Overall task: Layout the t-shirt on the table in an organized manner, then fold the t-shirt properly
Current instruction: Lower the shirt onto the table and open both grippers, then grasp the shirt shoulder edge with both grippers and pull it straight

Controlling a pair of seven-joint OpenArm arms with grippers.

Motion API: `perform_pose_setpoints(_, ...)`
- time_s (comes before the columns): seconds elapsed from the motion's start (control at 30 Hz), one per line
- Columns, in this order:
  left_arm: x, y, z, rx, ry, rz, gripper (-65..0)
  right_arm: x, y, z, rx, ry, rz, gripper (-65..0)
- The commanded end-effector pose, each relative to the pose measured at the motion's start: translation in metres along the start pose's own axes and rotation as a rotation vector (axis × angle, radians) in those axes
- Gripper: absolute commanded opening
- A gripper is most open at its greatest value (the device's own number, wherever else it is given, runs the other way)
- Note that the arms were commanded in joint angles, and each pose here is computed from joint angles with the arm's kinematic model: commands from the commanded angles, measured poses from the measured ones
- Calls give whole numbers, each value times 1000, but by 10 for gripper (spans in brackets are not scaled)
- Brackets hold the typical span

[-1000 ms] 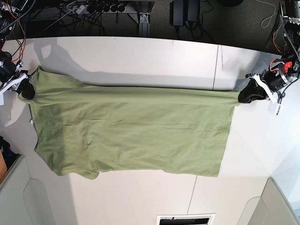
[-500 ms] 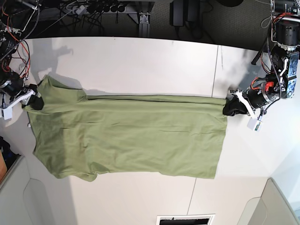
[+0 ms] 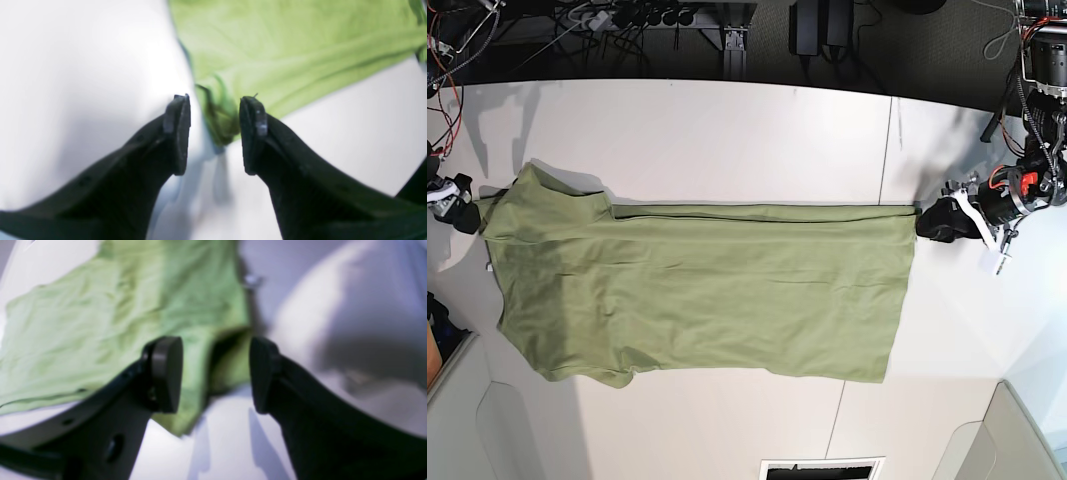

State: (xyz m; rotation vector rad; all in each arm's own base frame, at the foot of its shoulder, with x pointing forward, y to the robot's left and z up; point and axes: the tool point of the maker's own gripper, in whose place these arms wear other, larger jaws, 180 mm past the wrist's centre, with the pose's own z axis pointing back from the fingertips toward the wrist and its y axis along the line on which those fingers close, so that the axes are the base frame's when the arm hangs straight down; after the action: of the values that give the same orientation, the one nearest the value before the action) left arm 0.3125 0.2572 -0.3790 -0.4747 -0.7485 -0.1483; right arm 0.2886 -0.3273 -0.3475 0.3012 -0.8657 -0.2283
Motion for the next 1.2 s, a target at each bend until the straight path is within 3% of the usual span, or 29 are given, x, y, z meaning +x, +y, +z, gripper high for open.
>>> perform_pose_setpoints(0.0, 28, 2, 11, -5, -85, -13, -379, 17, -1, 6, 2, -50, 17, -333)
perform_pose_setpoints(0.17, 32, 2, 11, -6, -113, 9, -379, 10, -11, 7, -40, -38, 19, -333)
perform_pose_setpoints(0.27, 36, -1, 10, -12, -133, 8, -382, 17, -5, 7, -8, -69, 0, -363)
perform_pose_setpoints(0.3, 40, -3, 11, -16, -146, 1, -392, 20, -2, 7, 4, -81, -6, -416)
perform_pose_setpoints(0.37, 49, -9, 12, -25, -165, -26, -466, 25, 3, 7, 25, -100, -8, -628)
perform_pose_setpoints(0.4, 54, -14, 13, -31, -174, -49, -517, 27, 5, 8, 27, -105, -3, -650)
perform_pose_setpoints(0.5, 68, -28, 17, -28, -185, -141, -624, 40, 12, 12, 39, -144, 34, -650)
perform_pose_setpoints(0.63, 71, -31, 12, -9, -195, -204, -635, 50, 22, 3, 55, -149, 67, -650)
perform_pose_setpoints(0.8, 47, -56, -24, -26, -124, -359, -635, 44, 46, -33, 68, -89, 179, -650)
perform_pose_setpoints(1.0, 4, -78, -69, -67, 2, -464, -635, -5, 67, -83, 61, 120, 365, -650)
perform_pose_setpoints(1.17, -22, -75, -80, -74, 70, -445, -635, -48, 67, -91, 65, 253, 392, -650)
